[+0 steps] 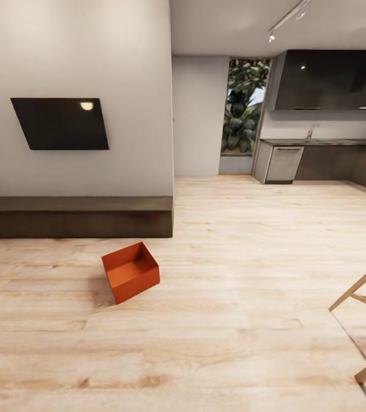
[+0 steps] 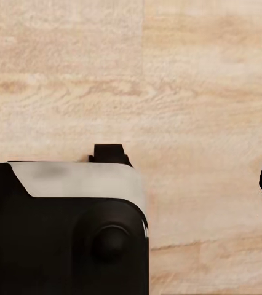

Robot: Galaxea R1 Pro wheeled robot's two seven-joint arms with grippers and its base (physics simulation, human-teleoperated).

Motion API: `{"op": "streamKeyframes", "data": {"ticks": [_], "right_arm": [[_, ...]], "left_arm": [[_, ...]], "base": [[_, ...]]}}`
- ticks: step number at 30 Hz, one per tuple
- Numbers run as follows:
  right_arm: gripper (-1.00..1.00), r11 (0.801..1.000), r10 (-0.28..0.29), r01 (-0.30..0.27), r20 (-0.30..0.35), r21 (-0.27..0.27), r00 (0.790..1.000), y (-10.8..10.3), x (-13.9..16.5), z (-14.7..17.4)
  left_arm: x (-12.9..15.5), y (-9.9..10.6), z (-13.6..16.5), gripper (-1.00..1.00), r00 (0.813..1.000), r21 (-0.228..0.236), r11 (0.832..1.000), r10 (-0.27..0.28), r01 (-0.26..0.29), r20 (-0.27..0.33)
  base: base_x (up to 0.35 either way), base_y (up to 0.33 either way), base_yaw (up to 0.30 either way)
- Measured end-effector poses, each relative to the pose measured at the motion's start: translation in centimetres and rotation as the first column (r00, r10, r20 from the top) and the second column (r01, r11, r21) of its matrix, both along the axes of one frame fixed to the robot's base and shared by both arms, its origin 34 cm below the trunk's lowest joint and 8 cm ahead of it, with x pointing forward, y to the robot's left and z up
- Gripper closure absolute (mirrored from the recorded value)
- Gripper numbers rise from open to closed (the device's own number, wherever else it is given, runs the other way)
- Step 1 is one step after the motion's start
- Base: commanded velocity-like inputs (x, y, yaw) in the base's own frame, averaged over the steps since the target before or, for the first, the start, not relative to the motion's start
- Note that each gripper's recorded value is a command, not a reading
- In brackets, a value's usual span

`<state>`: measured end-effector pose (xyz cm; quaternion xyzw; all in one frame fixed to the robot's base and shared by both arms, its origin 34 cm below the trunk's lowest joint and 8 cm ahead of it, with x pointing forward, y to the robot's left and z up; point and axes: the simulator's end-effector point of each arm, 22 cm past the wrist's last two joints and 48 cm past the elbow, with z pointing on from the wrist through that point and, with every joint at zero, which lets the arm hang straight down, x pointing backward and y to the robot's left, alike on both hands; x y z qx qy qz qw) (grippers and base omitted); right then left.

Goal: Move the two storage containers from the living room to the garage. In the garage, place one container on the floor and stack the other container on top of it (either order is fine).

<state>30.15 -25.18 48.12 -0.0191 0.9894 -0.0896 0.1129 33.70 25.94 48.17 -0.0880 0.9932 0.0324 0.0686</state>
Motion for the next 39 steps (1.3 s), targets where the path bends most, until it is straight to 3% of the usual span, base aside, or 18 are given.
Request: {"op": "streamKeyframes", "data": {"ticks": [32,39], "right_arm": [[-1.0,1.0,0.0,0.0,0.001,-0.006,1.0,0.04,0.03,0.04],[-1.0,1.0,0.001,-0.001,0.001,-0.007,1.0,-0.22,0.03,0.03]], "left_arm": [[0.03,0.01,0.0,-1.0,1.0,0.0,1.0,0.0,0.0,0.001],[0.03,0.01,0.0,-1.0,1.0,0.0,1.0,0.001,-0.001,0.002]], "base": [[0.325,0.0,0.001],[0.325,0.0,0.224]]}}
